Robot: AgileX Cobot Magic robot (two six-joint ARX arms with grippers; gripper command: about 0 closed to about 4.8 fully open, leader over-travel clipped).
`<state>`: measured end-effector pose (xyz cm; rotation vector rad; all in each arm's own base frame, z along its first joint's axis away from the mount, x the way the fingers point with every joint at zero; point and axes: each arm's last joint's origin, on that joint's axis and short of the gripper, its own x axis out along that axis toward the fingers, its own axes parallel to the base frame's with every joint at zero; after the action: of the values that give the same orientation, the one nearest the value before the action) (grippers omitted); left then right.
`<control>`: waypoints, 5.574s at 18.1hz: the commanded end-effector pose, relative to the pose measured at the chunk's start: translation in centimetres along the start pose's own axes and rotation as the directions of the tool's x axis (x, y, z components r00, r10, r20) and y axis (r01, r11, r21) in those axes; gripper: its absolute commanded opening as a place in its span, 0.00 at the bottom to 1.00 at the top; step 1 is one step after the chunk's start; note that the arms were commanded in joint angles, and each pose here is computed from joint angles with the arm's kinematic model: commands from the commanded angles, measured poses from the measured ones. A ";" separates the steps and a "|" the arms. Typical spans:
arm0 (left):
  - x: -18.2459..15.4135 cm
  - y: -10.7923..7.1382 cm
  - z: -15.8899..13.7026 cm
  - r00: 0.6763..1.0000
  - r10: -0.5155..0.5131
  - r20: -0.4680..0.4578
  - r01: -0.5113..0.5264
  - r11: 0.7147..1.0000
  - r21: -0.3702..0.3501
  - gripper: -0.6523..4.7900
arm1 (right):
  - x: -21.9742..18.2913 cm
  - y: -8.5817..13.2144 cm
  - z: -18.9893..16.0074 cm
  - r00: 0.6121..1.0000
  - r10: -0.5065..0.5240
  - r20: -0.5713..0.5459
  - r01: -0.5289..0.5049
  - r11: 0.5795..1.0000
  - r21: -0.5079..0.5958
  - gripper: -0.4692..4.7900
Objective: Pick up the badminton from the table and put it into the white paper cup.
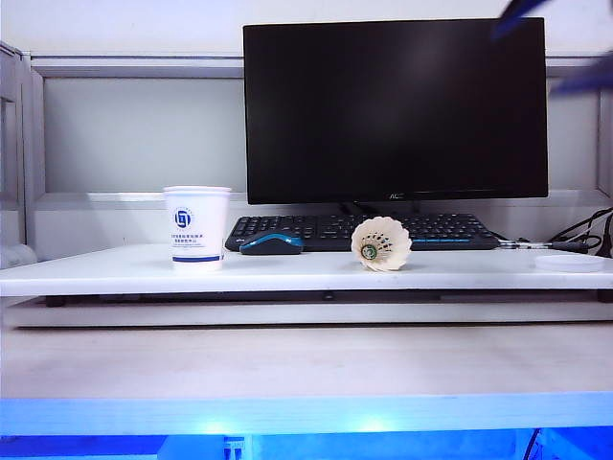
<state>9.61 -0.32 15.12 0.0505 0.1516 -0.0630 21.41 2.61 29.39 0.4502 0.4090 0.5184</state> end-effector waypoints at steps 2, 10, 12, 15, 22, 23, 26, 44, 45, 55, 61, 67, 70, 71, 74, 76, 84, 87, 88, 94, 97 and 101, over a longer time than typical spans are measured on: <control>0.0 0.0 -0.4 0.999 0.021 -0.030 -0.021 1.000 0.000 0.11 | 4.3 0.4 -1.8 0.994 0.039 -0.105 -0.048 0.995 -0.083 0.99; 0.0 0.1 -0.4 0.999 0.031 -0.031 -0.031 1.000 0.000 0.11 | 13.0 -2.0 -7.1 0.970 -0.042 -0.238 0.021 0.996 -0.090 0.99; 0.0 0.1 -0.4 0.999 0.031 -0.031 -0.031 1.000 0.000 0.11 | 14.0 -2.2 -7.0 0.969 -0.059 -0.241 0.038 0.995 -0.091 0.99; 0.0 0.1 -0.4 0.999 0.031 -0.031 -0.031 1.000 0.000 0.11 | 17.0 -2.7 -5.8 0.959 -0.076 -0.271 0.049 0.993 -0.104 0.99; 0.0 0.1 -0.4 0.999 0.032 -0.031 -0.032 0.999 0.000 0.11 | 18.6 -4.0 -6.8 0.944 -0.174 -0.281 0.146 0.982 -0.119 0.79; 0.0 0.1 -0.4 0.999 0.032 -0.031 -0.032 0.999 -0.001 0.11 | 18.8 -4.0 -6.8 0.946 -0.171 -0.274 0.143 0.982 -0.120 0.66; 0.0 0.1 -0.4 0.999 0.032 -0.031 -0.032 0.999 0.000 0.11 | 18.9 -4.0 -6.7 0.951 -0.166 -0.263 0.138 0.983 -0.122 0.29; 0.0 0.1 -0.4 0.999 0.031 -0.031 -0.031 1.000 -0.001 0.11 | 17.1 -1.7 -3.7 0.985 -0.067 -0.159 0.044 0.988 -0.145 0.07; 0.0 0.1 -0.4 0.999 0.031 -0.031 -0.031 1.000 -0.001 0.11 | 16.6 -1.3 -3.2 0.988 -0.060 -0.145 0.038 0.988 -0.149 0.07; 0.0 0.1 -0.4 0.999 0.031 -0.031 -0.031 1.000 -0.001 0.11 | 13.3 4.0 1.7 0.991 0.078 -0.106 -0.096 0.979 -0.179 0.07; 0.0 0.1 -0.4 0.999 0.031 -0.031 -0.031 1.000 -0.003 0.11 | 13.6 9.8 2.5 0.965 0.226 -0.134 -0.251 0.943 -0.219 0.07; 0.0 0.1 -0.4 0.999 0.031 -0.031 -0.031 1.000 -0.004 0.11 | 14.0 11.9 1.1 0.947 0.270 -0.172 -0.300 0.936 -0.186 0.07; 0.0 0.1 -0.4 0.999 0.031 -0.031 -0.031 0.999 -0.004 0.11 | 15.0 12.5 0.4 0.939 0.280 -0.202 -0.314 0.936 -0.161 0.07; 0.0 0.1 -0.4 0.999 0.031 -0.031 -0.031 0.999 -0.004 0.11 | 16.2 12.9 -0.1 0.931 0.285 -0.228 -0.323 0.933 -0.156 0.07; 0.0 0.1 -0.4 0.999 0.031 -0.031 -0.031 0.999 -0.004 0.11 | 19.6 13.5 -1.2 0.910 0.273 -0.311 -0.325 0.937 -0.128 0.07; 0.0 0.1 -0.4 0.999 0.031 -0.031 -0.031 1.000 -0.004 0.11 | 20.6 13.3 -1.6 0.906 0.263 -0.332 -0.318 0.940 -0.121 0.07; 0.0 0.1 -0.4 0.999 0.031 -0.031 -0.031 1.000 -0.004 0.11 | 22.6 11.8 -3.9 0.886 0.213 -0.411 -0.275 0.956 -0.097 0.07; 0.0 0.1 -0.4 0.999 0.031 -0.031 -0.031 1.000 -0.004 0.11 | 22.8 11.6 -4.0 0.889 0.207 -0.408 -0.268 0.958 -0.099 0.07; 0.0 0.1 -0.4 0.999 0.031 -0.031 -0.031 1.000 -0.004 0.11 | 22.8 11.6 -4.0 0.891 0.204 -0.406 -0.266 0.959 -0.100 0.07; 0.0 0.1 -0.4 0.999 0.031 -0.031 -0.031 0.999 -0.004 0.11 | 22.9 11.4 -3.5 0.897 0.228 -0.378 -0.285 0.953 -0.101 0.14; 0.0 0.1 -0.4 0.999 0.031 -0.031 -0.031 0.999 -0.004 0.11 | 22.9 11.5 -3.3 0.899 0.245 -0.364 -0.300 0.948 -0.104 0.39; 0.0 0.1 -0.4 0.999 0.031 -0.031 -0.031 1.000 -0.004 0.11 | 23.0 11.7 -3.0 0.912 0.247 -0.327 -0.299 0.947 -0.120 0.42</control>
<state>9.60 -0.24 15.09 0.0524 0.1562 -0.0337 33.74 25.17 26.43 0.2591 0.6374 0.8934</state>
